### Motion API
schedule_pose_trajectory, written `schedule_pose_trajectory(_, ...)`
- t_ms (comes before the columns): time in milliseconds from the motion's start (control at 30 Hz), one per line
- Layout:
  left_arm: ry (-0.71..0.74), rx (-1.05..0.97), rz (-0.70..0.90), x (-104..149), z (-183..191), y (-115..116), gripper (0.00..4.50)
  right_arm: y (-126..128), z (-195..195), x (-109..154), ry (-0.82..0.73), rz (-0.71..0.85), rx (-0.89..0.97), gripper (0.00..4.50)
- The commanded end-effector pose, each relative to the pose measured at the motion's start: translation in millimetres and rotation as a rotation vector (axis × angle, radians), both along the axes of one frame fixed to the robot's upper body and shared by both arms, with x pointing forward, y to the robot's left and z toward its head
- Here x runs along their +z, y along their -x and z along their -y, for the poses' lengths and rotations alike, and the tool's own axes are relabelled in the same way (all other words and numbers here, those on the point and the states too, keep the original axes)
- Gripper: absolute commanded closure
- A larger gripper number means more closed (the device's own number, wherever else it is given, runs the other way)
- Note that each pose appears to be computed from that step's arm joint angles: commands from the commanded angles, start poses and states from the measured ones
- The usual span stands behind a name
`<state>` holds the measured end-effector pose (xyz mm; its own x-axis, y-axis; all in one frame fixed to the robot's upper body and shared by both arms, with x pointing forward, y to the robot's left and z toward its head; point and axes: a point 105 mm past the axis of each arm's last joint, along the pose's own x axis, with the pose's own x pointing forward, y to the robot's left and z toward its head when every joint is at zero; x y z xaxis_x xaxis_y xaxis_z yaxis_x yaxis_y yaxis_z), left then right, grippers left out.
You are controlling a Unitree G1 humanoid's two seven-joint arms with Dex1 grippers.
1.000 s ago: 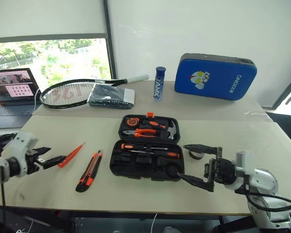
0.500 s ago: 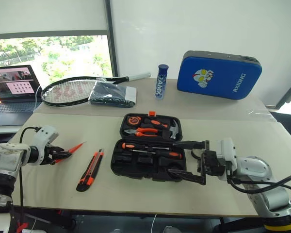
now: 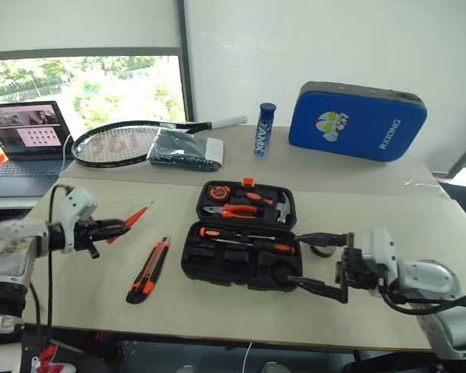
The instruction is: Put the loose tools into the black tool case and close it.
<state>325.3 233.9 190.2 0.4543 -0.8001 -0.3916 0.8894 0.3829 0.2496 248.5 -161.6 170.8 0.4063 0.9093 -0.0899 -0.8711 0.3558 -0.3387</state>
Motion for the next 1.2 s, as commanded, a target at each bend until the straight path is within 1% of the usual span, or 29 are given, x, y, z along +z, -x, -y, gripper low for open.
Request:
schedule_pose_trajectory(33, -0.065, -0.278, -0.006, 10, 56, 10, 4.07, 4, 7, 7, -0.007, 0.021, -0.017, 0.00)
schedule_pose_trajectory(100, -0.123, -0.375, -0.011, 9, 83, 7, 4.07, 6, 7, 4, -0.006, 0.010, -0.025, 0.00)
schedule_pose_trajectory(233, -0.232, -0.480, -0.006, -1, 112, -4, 4.07, 9, 6, 0, -0.007, -0.005, -0.032, 0.00)
schedule_pose_trajectory(467, -0.423, -0.477, 0.002, -28, 127, -31, 4.07, 15, 3, -3, -0.011, -0.018, -0.055, 0.00)
schedule_pose_trajectory(633, -0.457, -0.437, -0.007, -36, 129, -41, 4.07, 18, 1, -5, -0.018, -0.026, -0.070, 0.00)
schedule_pose_trajectory(900, -0.521, -0.447, -0.065, -49, 125, -36, 4.07, 20, 1, -8, -0.015, -0.035, -0.083, 0.00)
schedule_pose_trajectory(1200, -0.569, -0.423, -0.121, -53, 123, -29, 4.07, 19, 4, -10, -0.001, -0.040, -0.090, 0.00)
